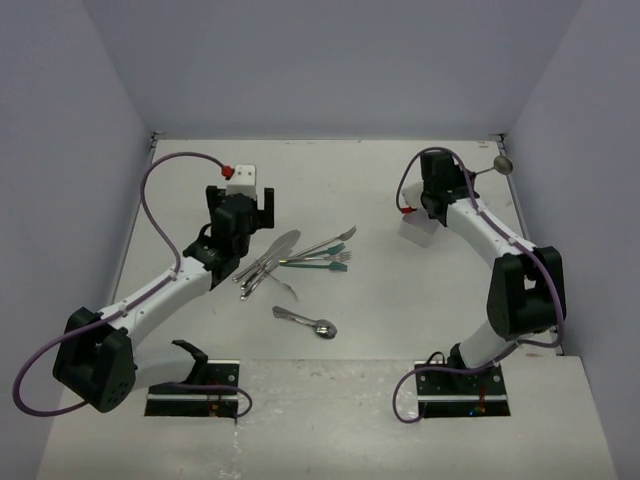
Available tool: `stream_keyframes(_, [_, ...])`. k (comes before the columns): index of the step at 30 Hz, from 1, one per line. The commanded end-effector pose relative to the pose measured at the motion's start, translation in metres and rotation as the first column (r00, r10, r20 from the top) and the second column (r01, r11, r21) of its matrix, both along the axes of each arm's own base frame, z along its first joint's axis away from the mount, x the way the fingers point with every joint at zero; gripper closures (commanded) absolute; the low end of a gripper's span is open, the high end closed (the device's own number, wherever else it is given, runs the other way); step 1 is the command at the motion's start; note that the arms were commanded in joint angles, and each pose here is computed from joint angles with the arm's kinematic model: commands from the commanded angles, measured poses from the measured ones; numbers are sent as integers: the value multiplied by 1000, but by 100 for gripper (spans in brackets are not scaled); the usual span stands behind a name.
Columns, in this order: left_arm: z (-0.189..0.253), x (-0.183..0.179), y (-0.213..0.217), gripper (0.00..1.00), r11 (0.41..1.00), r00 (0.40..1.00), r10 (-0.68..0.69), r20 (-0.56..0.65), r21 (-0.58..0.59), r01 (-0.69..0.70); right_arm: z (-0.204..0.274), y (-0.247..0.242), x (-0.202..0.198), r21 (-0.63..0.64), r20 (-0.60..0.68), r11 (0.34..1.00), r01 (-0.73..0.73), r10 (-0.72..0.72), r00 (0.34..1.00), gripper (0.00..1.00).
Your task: Sort the eating utensils into containers
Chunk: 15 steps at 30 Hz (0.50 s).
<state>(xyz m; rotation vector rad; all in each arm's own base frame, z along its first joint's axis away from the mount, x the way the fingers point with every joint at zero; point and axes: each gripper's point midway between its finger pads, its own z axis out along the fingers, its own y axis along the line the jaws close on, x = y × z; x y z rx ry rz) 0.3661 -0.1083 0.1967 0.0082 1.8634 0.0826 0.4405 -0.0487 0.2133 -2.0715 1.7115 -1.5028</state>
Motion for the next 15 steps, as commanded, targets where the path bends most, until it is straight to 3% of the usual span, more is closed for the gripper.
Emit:
stream_keyframes(1, [3,8,-3,0,1000,1000,-5,5,-10,5,24,-4,14,-201,-92,975,-98,80,993,100])
stream_keyframes(15, [-15,12,-7,0,1000,999,-13,-41,8,13,-22,11,23,-209,-168,965,-159,125,978,100])
